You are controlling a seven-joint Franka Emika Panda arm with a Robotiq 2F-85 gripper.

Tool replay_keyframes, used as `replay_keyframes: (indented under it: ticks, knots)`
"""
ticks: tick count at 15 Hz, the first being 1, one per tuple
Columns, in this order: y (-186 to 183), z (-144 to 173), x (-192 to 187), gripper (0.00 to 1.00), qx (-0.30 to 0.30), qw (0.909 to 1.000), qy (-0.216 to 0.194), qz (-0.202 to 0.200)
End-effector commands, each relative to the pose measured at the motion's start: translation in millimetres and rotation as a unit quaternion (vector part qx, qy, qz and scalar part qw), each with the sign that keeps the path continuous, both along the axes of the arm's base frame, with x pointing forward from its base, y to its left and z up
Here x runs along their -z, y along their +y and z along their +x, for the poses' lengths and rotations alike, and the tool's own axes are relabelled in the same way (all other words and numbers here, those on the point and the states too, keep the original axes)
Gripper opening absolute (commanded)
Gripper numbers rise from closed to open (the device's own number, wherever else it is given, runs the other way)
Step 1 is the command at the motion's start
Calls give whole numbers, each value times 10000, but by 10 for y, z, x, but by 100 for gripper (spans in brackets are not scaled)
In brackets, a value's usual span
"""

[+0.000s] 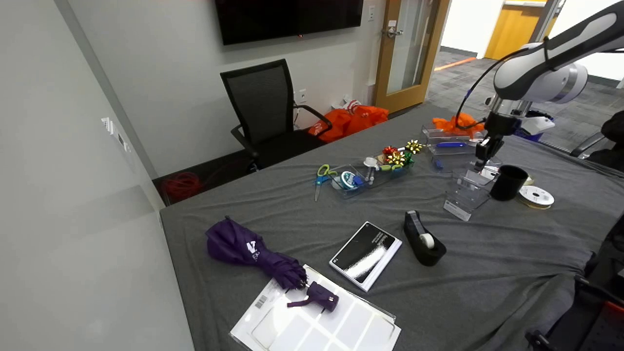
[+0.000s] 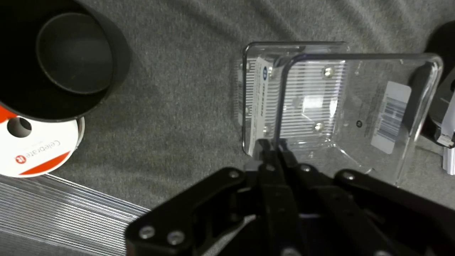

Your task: Move the black cup to the right, unstack the two clear cases and the stack them up again

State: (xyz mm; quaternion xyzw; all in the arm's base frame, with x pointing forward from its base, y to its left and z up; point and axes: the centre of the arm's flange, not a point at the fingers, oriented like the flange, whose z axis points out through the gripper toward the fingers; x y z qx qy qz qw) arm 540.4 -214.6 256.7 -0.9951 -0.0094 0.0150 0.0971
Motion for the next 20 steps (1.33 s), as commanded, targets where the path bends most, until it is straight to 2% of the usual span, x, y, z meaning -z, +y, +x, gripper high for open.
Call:
replay_keyframes:
  ticks: [1, 8, 9, 11, 14, 20]
  knots:
    - [-21, 16, 107, 1, -73, 9999, -8, -88]
    - [-42, 4, 288, 1, -71, 9998, -39, -161]
    - [-42, 2, 297, 29, -42, 9998, -54, -164]
    - [-39, -3, 281, 36, -26, 9999, -53, -158]
    - [-13, -44, 219, 59, -49, 9999, -51, -127]
    - [99, -159, -89, 98, 49, 9998, -150, -154]
